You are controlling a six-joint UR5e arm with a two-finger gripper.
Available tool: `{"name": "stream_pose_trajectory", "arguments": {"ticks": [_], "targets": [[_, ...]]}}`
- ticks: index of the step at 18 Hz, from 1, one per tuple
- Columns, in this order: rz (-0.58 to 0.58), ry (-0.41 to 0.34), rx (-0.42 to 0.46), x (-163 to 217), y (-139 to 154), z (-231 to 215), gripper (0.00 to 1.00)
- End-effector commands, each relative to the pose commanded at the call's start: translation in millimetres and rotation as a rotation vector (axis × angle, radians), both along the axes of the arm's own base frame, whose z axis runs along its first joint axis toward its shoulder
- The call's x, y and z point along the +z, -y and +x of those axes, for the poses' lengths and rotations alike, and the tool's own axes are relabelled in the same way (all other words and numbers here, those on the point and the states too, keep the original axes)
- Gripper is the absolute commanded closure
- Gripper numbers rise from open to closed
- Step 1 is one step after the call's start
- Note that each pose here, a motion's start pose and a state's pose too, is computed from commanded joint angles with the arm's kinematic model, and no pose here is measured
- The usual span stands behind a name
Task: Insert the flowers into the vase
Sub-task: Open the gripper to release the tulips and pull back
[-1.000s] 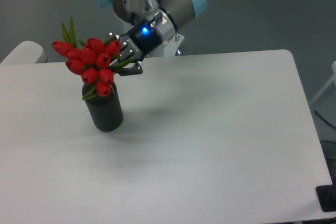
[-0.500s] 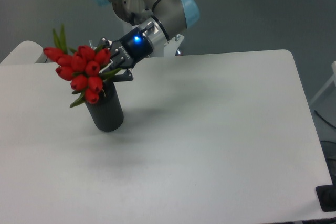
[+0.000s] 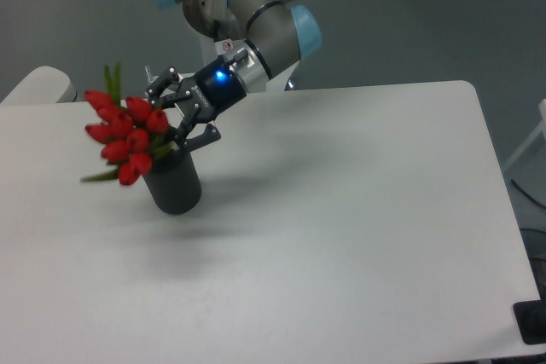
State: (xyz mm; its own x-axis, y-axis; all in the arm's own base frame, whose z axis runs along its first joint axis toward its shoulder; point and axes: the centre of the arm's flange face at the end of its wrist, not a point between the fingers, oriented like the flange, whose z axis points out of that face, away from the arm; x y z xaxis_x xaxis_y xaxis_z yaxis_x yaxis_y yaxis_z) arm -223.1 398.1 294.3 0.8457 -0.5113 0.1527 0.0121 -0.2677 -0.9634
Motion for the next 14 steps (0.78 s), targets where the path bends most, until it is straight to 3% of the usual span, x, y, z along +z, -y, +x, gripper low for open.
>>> {"name": "stream_pose_trajectory", "arguments": {"ticks": [10,14], "targets": [[0.010,-0.021,0.085,7.7,18.4,-37.9,0.00],[-0.089,-0.133,0.110,26.1,26.0,-73.9,0.00]]}}
